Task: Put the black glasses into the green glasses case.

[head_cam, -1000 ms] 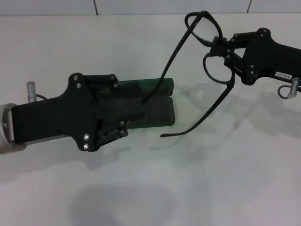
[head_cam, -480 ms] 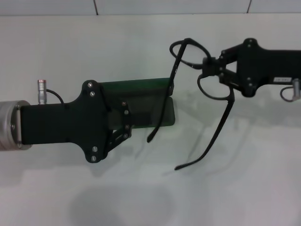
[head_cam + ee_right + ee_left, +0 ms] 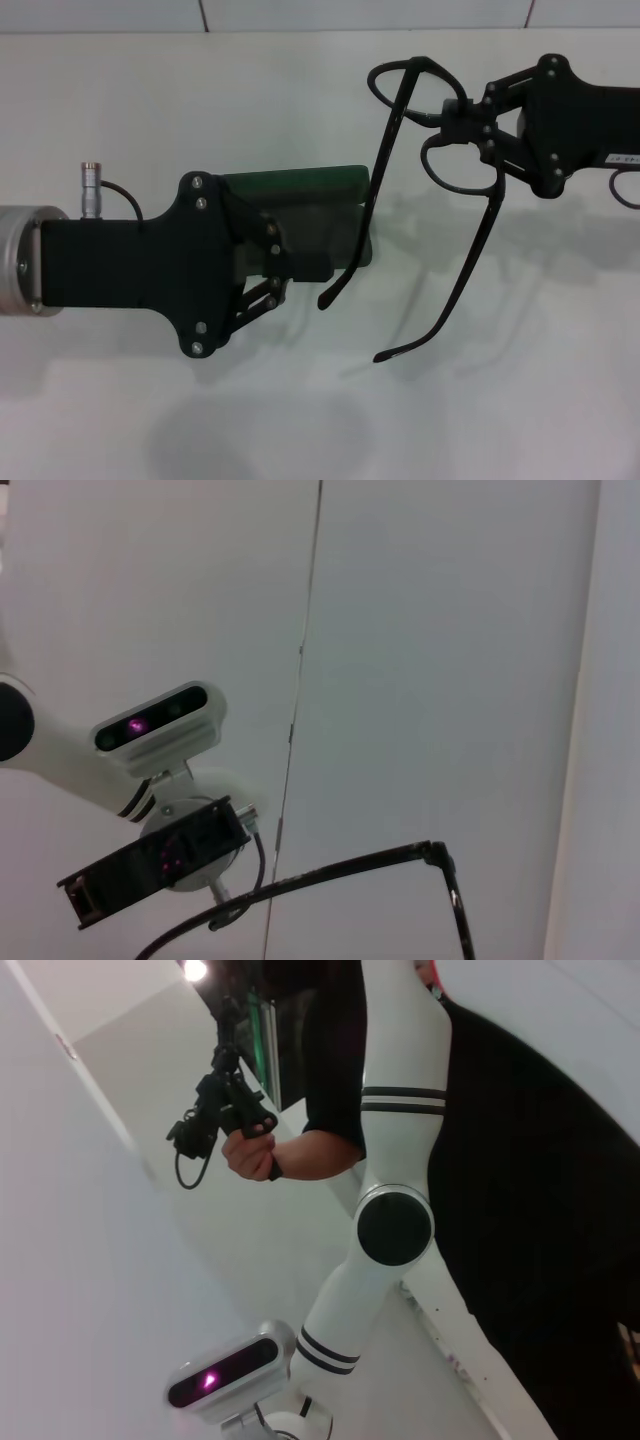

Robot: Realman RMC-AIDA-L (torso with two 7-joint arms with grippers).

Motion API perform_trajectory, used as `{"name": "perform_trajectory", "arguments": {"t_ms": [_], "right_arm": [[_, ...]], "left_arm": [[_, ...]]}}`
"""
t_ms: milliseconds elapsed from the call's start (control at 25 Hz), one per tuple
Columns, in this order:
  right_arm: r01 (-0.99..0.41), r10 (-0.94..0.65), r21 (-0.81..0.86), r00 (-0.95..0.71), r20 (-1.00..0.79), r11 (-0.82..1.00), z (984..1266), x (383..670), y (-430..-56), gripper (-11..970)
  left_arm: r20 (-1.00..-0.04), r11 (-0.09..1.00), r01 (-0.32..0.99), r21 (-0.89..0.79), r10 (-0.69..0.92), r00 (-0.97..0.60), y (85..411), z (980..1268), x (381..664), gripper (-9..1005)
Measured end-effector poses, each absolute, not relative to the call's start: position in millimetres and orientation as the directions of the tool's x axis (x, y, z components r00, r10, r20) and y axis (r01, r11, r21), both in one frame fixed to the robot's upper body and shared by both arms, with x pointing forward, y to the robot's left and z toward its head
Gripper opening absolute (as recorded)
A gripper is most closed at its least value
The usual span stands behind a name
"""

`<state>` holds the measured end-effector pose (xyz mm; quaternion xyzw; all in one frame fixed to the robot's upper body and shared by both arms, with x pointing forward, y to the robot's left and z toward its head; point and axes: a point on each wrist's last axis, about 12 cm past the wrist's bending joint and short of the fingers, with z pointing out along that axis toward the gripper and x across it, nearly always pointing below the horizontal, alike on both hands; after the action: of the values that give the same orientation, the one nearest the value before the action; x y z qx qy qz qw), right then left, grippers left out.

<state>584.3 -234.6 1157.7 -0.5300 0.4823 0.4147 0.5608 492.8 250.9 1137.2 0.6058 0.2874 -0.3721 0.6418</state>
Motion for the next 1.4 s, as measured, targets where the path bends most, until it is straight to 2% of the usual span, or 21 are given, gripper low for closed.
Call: {"name": "perform_trajectory", "arguments": {"t_ms": [720,1400], "right_arm": [[-0.979,-0.013,-0.199,0.199,-0.980,0.041,1161,583,-218,66],[-0.977,0.026,-0.213,0.213,-0.977,0.025,1163,582,-207,66]], "left_arm": [[-0.815,-0.091,0.814,0.574,-0.159,0.558,236,1137,491,1],[-0.813,-0.099,0.813,0.574,-0.190,0.551,223,1139,493,4]]}}
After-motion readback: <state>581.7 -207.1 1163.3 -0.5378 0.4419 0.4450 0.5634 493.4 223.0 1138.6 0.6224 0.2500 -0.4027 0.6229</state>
